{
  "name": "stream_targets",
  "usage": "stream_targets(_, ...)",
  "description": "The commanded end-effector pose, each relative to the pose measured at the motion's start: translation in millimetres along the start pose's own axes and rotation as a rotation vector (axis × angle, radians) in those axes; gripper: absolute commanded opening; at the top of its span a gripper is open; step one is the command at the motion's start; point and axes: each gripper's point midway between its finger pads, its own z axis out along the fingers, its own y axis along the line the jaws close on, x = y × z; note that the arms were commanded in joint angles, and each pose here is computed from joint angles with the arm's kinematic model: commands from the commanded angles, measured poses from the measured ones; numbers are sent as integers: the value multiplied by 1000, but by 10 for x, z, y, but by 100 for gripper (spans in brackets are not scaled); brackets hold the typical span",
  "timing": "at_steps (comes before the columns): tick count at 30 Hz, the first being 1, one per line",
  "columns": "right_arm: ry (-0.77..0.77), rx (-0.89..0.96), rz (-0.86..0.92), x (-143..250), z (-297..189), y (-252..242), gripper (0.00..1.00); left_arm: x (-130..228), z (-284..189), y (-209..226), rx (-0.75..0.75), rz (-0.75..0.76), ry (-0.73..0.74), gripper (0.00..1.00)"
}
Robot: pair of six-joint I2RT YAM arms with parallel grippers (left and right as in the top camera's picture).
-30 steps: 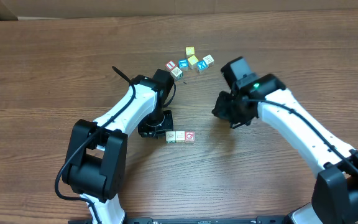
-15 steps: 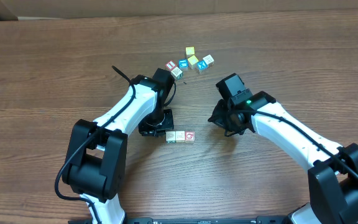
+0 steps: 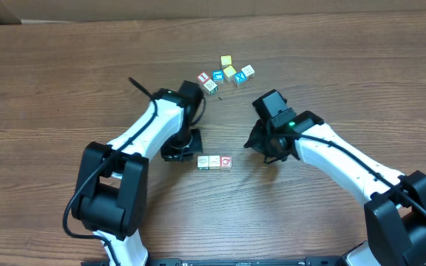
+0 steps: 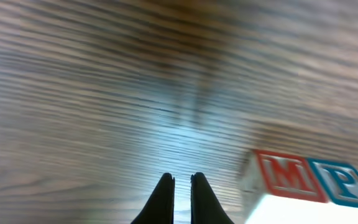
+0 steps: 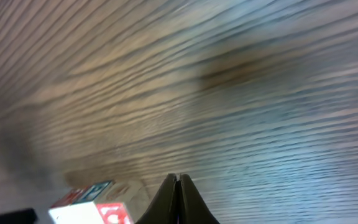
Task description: Flip 3 blocks
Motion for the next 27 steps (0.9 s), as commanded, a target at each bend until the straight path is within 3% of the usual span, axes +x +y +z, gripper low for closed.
stream_targets(1, -4, 10, -40, 111, 76, 61, 4, -163, -398, 272, 38, -116, -125, 4)
stream_targets(6, -51, 38, -59, 80, 139, 63, 4, -188, -1023, 437, 187, -189, -285, 4)
stream_targets(11, -18, 62, -31, 132, 270, 11, 4, -56, -1332, 450, 213, -133, -376, 4)
stream_targets(21, 108, 40, -26, 361, 348, 25, 4, 181, -617, 199, 245, -64, -237, 4)
stream_targets(27, 128, 52, -26, 410, 347, -6, 4, 134, -245, 122, 266, -53, -220, 4)
